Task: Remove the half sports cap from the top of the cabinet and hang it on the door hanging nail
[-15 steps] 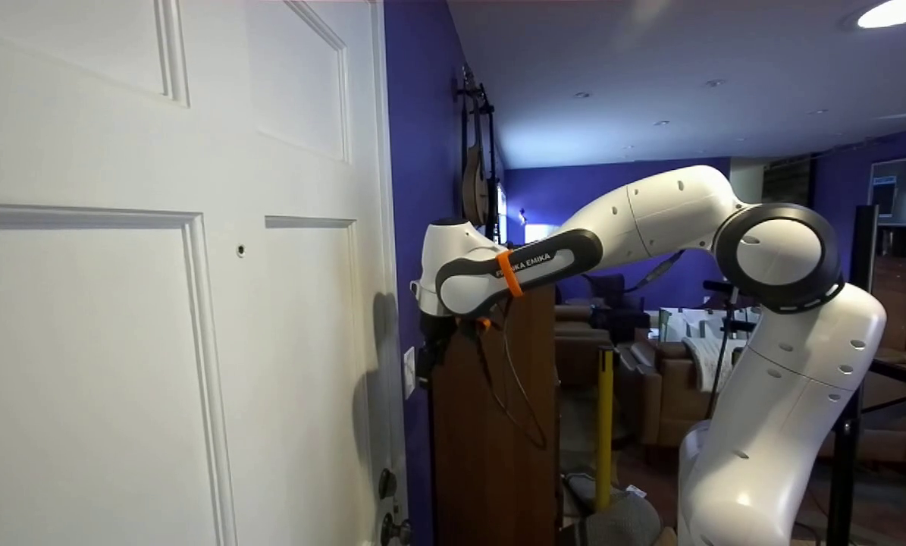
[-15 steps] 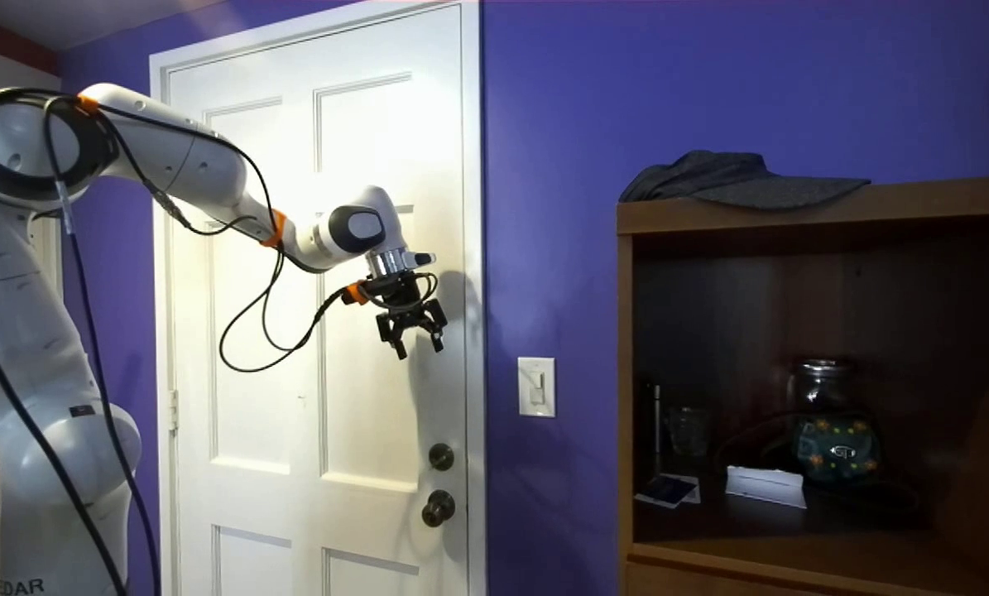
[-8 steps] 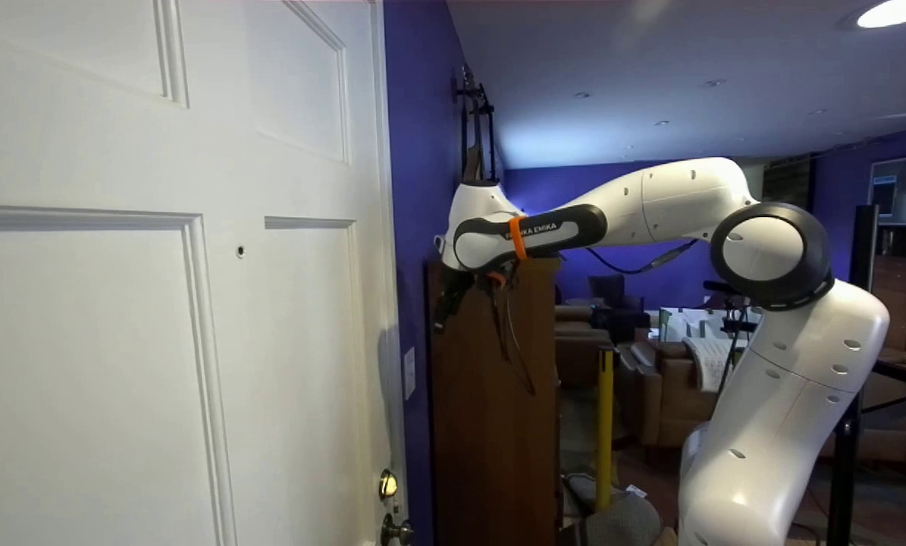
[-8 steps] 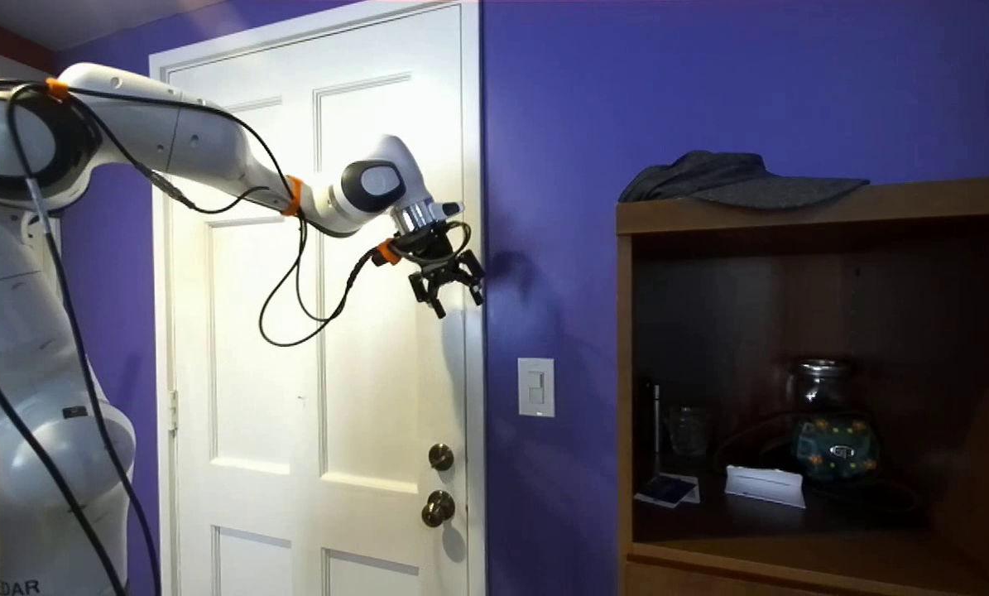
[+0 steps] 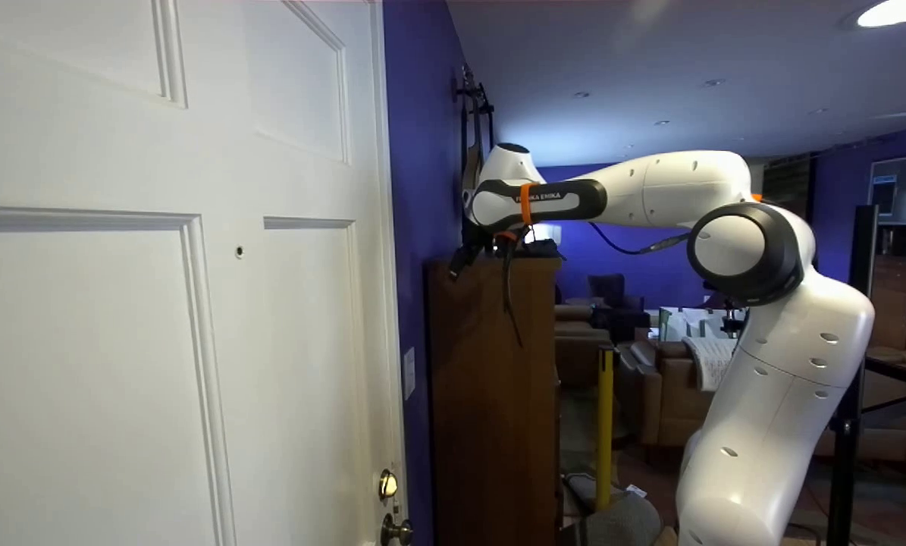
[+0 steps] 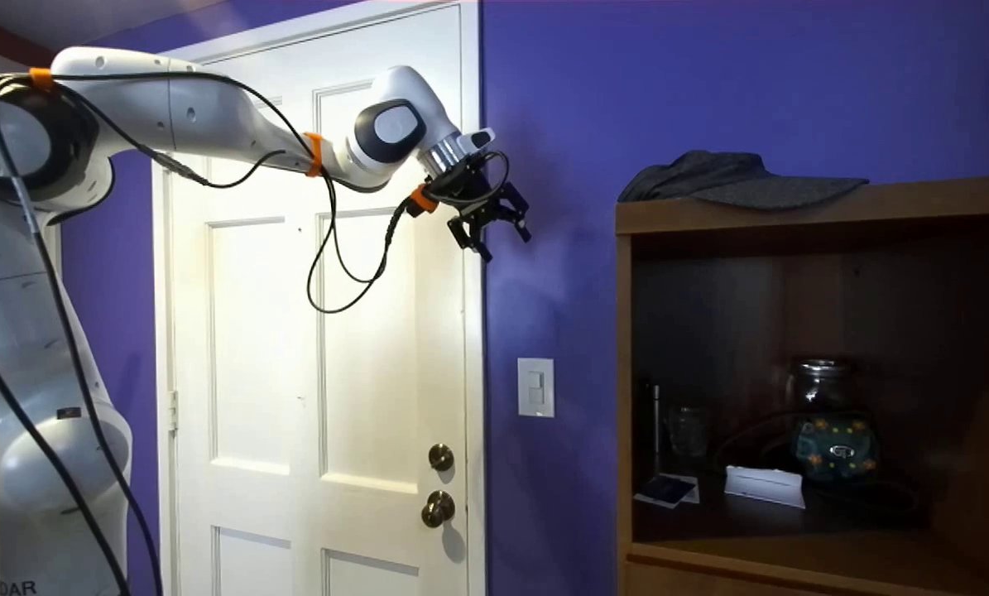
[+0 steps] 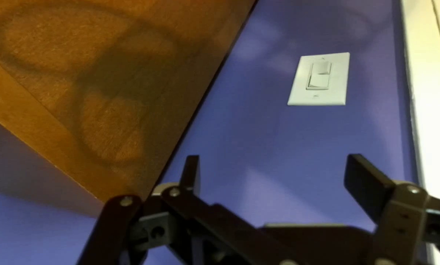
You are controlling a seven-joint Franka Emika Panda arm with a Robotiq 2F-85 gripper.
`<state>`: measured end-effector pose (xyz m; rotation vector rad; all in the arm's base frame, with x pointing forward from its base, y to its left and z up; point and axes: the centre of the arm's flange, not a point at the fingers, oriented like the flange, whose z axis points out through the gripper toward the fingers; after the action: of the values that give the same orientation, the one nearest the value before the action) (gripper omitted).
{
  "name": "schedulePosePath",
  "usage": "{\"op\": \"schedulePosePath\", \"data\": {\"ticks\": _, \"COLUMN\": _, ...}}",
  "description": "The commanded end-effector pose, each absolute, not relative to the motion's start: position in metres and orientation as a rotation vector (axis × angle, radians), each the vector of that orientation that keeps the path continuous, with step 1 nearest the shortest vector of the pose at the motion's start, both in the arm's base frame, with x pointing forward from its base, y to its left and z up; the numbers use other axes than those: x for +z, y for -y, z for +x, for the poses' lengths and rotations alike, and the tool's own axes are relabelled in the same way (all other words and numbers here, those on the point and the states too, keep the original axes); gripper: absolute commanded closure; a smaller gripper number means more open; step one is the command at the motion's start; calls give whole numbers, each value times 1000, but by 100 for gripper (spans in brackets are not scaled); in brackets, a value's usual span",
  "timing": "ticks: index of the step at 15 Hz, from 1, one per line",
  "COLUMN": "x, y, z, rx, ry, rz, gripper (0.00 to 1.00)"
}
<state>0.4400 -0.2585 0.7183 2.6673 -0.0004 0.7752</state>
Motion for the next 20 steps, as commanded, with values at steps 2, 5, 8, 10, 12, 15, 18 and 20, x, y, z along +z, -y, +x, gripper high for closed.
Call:
{"op": "schedulePosePath", "data": {"ticks": 2, "x": 719, "y": 258, "z": 446, "rx": 788, "ry": 5, "rz": 2682, "gripper": 0}}
{"op": "schedulePosePath", "data": {"ticks": 5, "x": 721, "y": 261, "z": 453, "rx": 807, "ry": 46, "rz": 2665, "gripper": 0}}
{"op": "schedulePosePath", "data": {"ticks": 8, "x": 748, "y": 288, "z": 465, "rx": 843, "ry": 229, "rz": 2608, "gripper": 0}}
{"op": "schedulePosePath", "data": {"ticks": 10, "x": 766, "y": 307, "z": 465, "rx": 896, "ry": 263, "rz": 2568, "gripper": 0}}
{"op": "schedulePosePath", "data": {"ticks": 12, "x": 779, "y": 324, "z": 464, "rx": 899, "ry": 294, "rz": 2514, "gripper": 0}}
{"op": "schedulePosePath", "data": {"ticks": 15, "x": 791, "y": 356, "z": 460, "rx": 919, "ry": 274, "rz": 2462, "gripper": 0}}
{"op": "schedulePosePath", "data": {"ticks": 18, "x": 795, "y": 378, "z": 453, "rx": 899, "ry": 248, "rz": 2453, "gripper": 0}}
{"op": "schedulePosePath", "data": {"ticks": 20, "x": 793, "y": 390, "z": 448, "rx": 787, "ry": 308, "rz": 2453, "gripper": 0}}
